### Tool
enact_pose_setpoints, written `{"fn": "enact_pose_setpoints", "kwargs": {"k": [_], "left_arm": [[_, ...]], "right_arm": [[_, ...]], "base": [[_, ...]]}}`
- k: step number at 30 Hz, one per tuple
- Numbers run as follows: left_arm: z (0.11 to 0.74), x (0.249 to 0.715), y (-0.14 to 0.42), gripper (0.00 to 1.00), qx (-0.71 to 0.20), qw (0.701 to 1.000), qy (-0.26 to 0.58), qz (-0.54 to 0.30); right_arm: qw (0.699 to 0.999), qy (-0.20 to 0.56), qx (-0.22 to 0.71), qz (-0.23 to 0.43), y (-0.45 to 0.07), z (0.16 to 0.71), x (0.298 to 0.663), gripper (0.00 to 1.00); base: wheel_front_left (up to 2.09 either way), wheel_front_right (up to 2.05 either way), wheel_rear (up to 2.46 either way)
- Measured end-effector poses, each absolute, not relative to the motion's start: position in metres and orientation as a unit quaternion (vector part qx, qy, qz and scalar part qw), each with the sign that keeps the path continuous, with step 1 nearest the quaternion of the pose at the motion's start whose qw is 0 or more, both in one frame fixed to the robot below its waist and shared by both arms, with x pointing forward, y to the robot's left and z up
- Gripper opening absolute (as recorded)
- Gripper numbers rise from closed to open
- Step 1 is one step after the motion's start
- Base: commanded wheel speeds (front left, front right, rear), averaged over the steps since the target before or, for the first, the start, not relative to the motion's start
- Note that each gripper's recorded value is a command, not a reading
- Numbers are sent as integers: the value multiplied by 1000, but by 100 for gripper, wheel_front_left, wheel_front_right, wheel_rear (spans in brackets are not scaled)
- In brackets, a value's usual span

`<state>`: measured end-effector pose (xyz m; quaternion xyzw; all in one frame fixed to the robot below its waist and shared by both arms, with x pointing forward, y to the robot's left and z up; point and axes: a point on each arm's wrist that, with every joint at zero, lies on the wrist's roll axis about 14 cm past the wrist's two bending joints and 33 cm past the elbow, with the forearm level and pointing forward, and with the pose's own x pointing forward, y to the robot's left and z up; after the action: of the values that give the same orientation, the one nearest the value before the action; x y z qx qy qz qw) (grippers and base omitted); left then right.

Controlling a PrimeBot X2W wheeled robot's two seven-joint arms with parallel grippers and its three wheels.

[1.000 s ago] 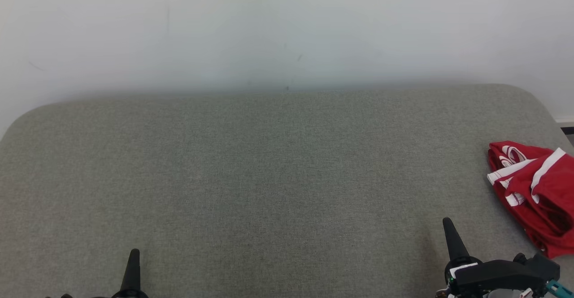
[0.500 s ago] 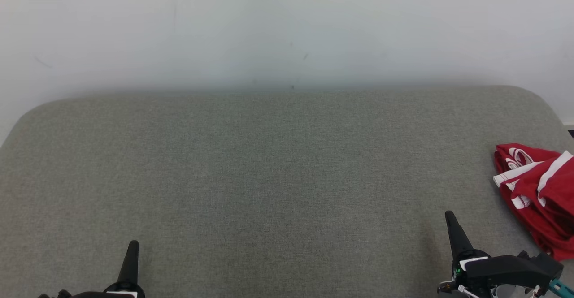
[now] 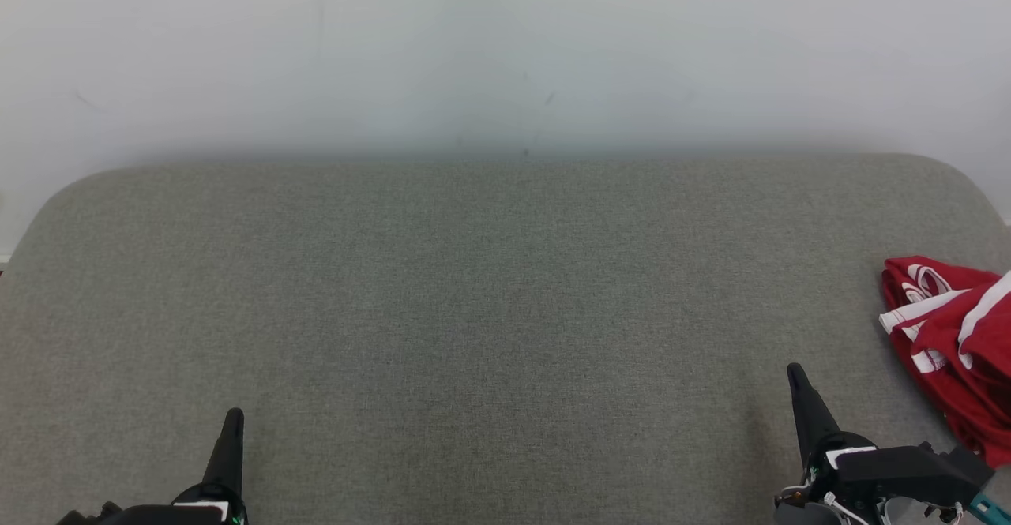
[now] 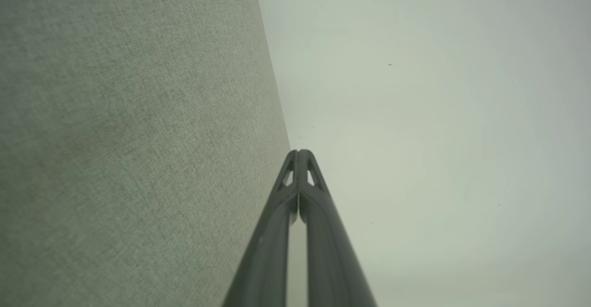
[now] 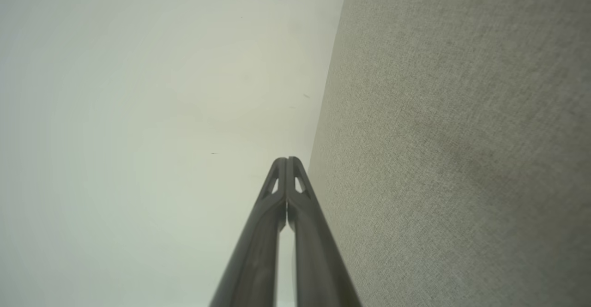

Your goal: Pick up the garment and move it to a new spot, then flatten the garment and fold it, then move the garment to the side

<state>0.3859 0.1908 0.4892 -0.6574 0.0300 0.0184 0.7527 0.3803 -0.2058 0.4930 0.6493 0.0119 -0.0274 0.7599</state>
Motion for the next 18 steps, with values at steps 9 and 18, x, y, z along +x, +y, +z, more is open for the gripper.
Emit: {"fn": "enact_pose_setpoints", "kwargs": {"k": [9, 18], "left_arm": [[495, 386, 194, 0, -681, 731, 20, 13], [502, 388, 198, 0, -702, 712, 8, 6]], "right_arm": [[737, 8, 675, -18, -204, 498, 384, 0], [715, 5, 699, -7, -201, 503, 387, 0]], "base": [[0, 0, 0], [0, 0, 0]]}}
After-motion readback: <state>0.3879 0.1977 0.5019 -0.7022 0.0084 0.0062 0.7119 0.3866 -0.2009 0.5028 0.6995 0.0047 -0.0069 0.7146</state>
